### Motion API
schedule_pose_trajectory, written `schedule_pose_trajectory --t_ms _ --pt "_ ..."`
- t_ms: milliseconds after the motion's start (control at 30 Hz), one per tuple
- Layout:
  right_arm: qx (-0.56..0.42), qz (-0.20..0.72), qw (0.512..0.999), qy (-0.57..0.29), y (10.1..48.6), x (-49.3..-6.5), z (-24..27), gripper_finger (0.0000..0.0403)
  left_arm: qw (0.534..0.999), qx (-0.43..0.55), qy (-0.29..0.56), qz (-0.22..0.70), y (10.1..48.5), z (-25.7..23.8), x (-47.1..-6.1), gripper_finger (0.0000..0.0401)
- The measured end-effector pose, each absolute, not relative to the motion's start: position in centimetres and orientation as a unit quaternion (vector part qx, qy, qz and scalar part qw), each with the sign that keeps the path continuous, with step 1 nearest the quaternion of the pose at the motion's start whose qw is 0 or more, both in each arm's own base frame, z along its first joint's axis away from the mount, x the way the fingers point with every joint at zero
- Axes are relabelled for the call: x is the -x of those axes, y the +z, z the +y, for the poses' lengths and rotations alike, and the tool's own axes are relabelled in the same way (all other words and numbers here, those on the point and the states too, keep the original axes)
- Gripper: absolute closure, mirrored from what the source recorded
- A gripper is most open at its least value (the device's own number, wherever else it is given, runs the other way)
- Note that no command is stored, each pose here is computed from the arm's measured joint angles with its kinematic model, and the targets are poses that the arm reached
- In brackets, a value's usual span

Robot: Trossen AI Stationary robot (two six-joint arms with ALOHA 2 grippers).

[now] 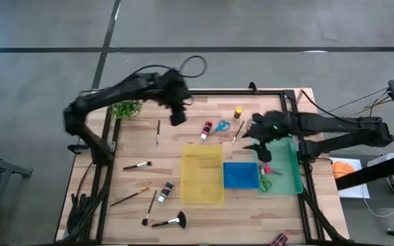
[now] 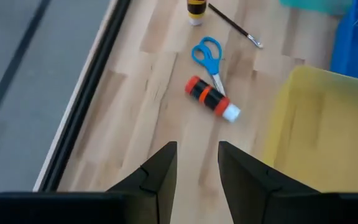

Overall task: Pick & Place Paint Supplies
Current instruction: Put the blue scissors into the green bin

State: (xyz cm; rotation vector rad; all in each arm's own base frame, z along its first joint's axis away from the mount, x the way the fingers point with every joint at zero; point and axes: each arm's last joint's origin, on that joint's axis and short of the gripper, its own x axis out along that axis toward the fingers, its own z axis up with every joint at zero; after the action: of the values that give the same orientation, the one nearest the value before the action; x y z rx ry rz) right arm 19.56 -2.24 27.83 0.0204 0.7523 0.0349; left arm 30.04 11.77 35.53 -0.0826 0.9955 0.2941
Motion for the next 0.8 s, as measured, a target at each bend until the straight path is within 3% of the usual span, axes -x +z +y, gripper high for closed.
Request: schedule_pose_trajectory --t_ms 333,633,800 --pt "0.008 0.465 0.883 0.053 23.3 -24.5 -7.8 0.0191 0.912 0.049 0.174 0.368 37.3 7.2 -19.7 0.0273" --pt "-0.019 0.512 0.856 0.06 19.8 -28.0 -11.0 0.0193 0.934 0.043 0.188 0.3 37.3 5.7 -15.9 0.0273" --pt "-0.039 0.543 0.837 0.059 17.9 -30.2 -13.1 0.023 0.934 0.026 0.184 0.304 37.2 5.7 -15.7 0.0273"
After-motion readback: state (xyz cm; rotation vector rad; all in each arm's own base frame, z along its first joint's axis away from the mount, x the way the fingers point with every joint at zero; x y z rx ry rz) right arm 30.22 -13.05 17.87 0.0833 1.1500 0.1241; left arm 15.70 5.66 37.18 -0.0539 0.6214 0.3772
